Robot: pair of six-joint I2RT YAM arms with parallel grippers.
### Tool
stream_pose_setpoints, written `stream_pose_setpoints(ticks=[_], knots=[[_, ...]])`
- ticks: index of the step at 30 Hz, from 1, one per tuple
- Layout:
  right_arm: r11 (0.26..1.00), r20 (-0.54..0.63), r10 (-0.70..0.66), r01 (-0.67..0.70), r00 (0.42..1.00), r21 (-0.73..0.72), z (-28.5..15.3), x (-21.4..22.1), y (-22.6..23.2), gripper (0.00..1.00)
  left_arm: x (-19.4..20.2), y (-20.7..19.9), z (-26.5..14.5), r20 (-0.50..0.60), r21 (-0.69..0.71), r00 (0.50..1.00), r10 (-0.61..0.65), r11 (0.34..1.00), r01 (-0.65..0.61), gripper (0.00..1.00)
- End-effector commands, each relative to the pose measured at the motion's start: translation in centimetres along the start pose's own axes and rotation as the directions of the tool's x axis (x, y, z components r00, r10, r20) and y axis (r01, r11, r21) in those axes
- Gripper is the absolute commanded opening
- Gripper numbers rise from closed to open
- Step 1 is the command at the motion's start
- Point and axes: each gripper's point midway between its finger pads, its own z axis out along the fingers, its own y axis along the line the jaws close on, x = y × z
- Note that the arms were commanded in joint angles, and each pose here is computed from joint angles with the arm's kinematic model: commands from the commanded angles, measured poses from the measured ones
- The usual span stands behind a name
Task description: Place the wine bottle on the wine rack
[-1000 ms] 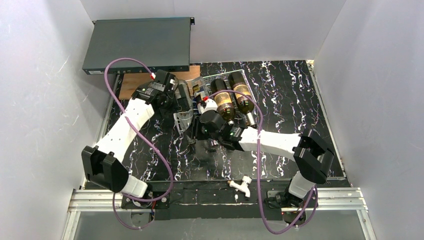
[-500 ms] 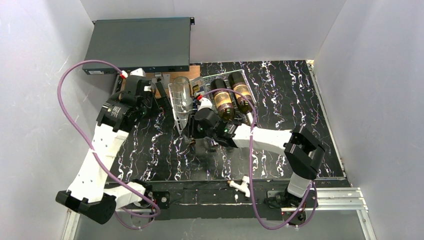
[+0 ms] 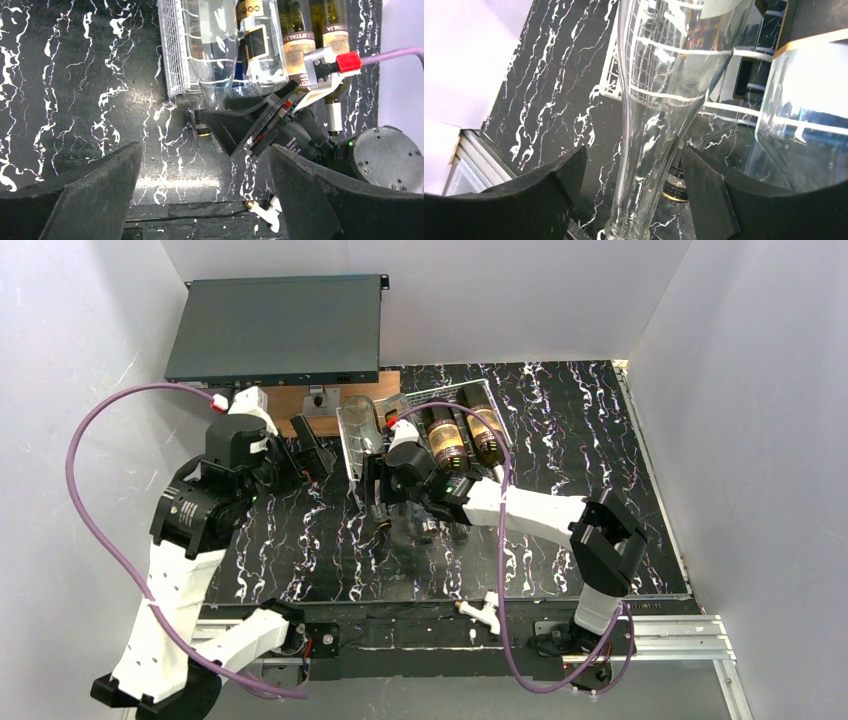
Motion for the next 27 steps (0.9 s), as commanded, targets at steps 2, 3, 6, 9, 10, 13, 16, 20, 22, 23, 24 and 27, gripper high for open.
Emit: stream_pose_setpoints(ticks=[2,3,6,9,10,13,16,20,22,23,24,27], knots=[[0.999,0.062,-0.043,0.044,0.997,-0.010,-1.8,-3.6,1.4,0.84,0.1,-0.3,-1.7,0.011,0.054,1.000,0.009,0.999,-0.010,0.98],[0.998,0.065,-0.054,0.055,0.996,-0.012,-2.3,-3.9,1.5,0.86,0.0,-0.4,-2.0,0.021,0.065,1.000,0.008,0.998,-0.009,0.98],[0.995,0.076,-0.095,0.096,0.993,-0.010,-3.8,-5.1,1.8,0.90,-0.6,-0.8,-3.1,0.068,0.109,0.998,0.008,0.994,-0.016,0.98],[0.989,0.100,-0.148,0.148,0.984,0.002,-5.9,-7.1,2.2,0.93,-1.6,-1.4,-4.6,0.131,0.164,0.991,0.014,0.986,-0.036,0.98],[0.985,0.109,-0.170,0.169,0.979,0.015,-6.7,-7.8,2.1,0.95,-1.9,-1.6,-5.2,0.151,0.181,0.988,0.014,0.983,-0.042,0.98],[0.970,0.152,-0.242,0.234,0.958,0.067,-9.9,-10.3,1.7,0.98,-3.1,-2.4,-7.2,0.228,0.245,0.974,0.009,0.967,-0.067,0.98],[0.947,0.211,-0.310,0.282,0.927,0.152,-14.0,-13.3,0.5,0.98,-4.3,-3.1,-9.3,0.299,0.300,0.954,0.000,0.949,-0.094,0.98],[0.928,0.326,-0.349,0.275,0.879,0.252,-20.9,-17.4,-1.0,0.98,-5.8,-3.5,-11.9,0.403,0.346,0.915,-0.025,0.929,-0.127,0.98],[0.922,0.383,-0.358,0.259,0.852,0.287,-24.2,-18.9,-1.8,0.98,-6.6,-3.5,-13.0,0.455,0.359,0.890,-0.039,0.922,-0.142,0.98],[0.919,0.410,-0.362,0.246,0.837,0.309,-25.8,-19.5,-2.3,0.98,-6.9,-3.5,-13.5,0.478,0.362,0.877,-0.044,0.920,-0.151,0.98],[0.915,0.434,-0.362,0.226,0.825,0.333,-27.3,-20.0,-2.9,0.98,-7.1,-3.4,-14.0,0.499,0.365,0.865,-0.050,0.918,-0.157,0.98],[0.895,0.482,-0.378,0.179,0.790,0.408,-31.3,-21.2,-4.8,0.98,-7.9,-3.4,-15.2,0.553,0.374,0.830,-0.068,0.911,-0.174,0.98]])
